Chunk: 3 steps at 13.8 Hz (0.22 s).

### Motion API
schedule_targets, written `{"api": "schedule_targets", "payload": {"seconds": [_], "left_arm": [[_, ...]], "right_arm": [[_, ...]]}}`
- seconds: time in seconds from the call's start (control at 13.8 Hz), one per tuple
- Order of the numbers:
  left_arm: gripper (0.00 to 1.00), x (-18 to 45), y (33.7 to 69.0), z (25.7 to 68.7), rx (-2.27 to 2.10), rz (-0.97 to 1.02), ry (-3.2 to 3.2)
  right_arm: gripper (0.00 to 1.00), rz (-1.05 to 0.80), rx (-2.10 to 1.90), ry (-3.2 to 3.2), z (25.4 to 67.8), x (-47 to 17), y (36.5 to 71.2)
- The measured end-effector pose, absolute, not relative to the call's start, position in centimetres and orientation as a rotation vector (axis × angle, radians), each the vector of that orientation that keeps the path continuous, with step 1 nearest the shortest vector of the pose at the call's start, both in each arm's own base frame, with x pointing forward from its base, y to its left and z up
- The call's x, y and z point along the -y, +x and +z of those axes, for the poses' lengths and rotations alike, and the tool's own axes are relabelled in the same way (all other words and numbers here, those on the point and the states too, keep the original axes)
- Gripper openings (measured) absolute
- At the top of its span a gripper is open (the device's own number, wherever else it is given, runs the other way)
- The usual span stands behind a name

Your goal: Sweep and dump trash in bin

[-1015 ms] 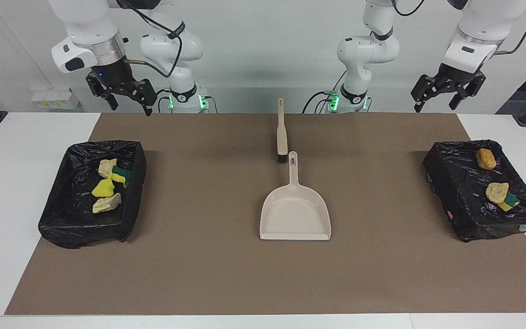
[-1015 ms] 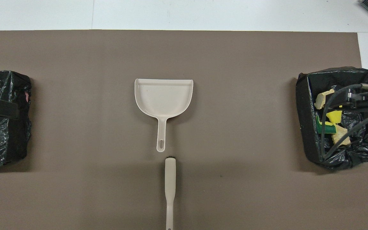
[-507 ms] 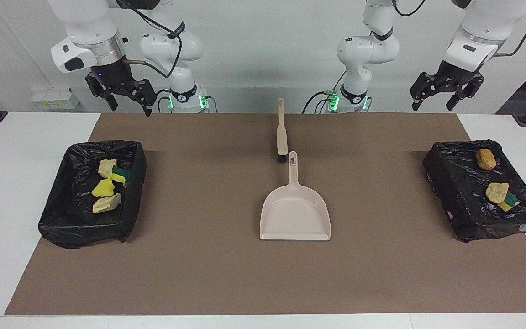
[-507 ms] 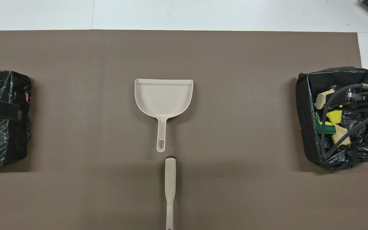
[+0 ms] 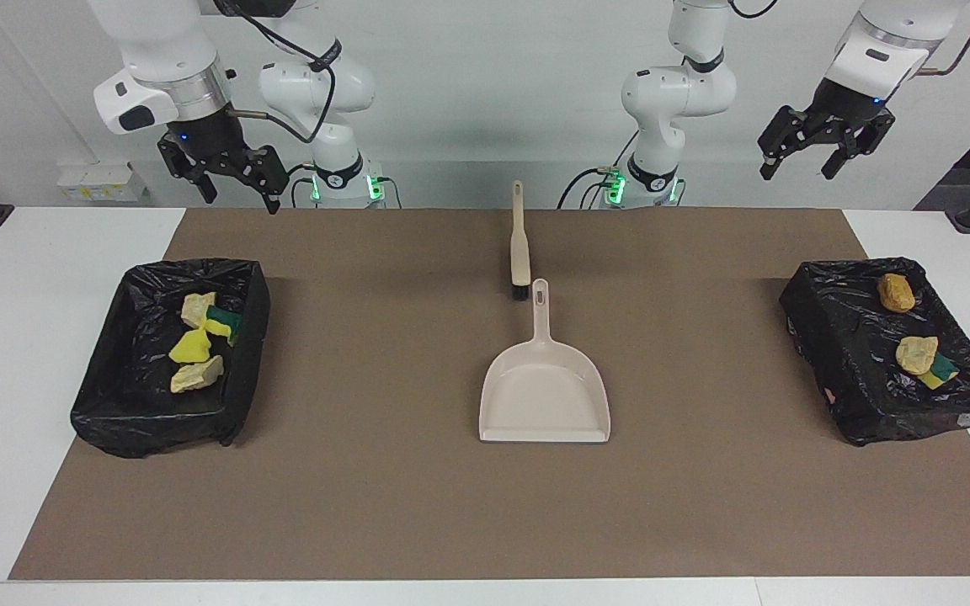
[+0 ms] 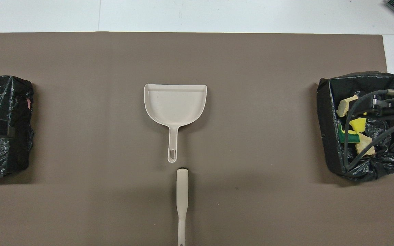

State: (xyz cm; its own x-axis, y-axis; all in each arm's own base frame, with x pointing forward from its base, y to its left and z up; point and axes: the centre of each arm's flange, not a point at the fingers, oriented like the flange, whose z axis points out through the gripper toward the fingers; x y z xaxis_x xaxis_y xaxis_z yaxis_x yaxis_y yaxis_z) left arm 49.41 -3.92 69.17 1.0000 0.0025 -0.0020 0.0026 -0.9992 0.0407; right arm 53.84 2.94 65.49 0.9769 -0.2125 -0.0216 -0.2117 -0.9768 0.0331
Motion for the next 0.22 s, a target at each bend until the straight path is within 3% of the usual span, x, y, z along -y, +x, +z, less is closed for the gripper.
{"api": "schedule_targets", "payload": {"seconds": [0.22], "left_arm": [[1.0,3.76,49.42,69.09,-0.008,-0.006,3.099]], "right_arm": [[1.0,-0.039,0.332,3.093,65.49,-2.94,53.84]]}}
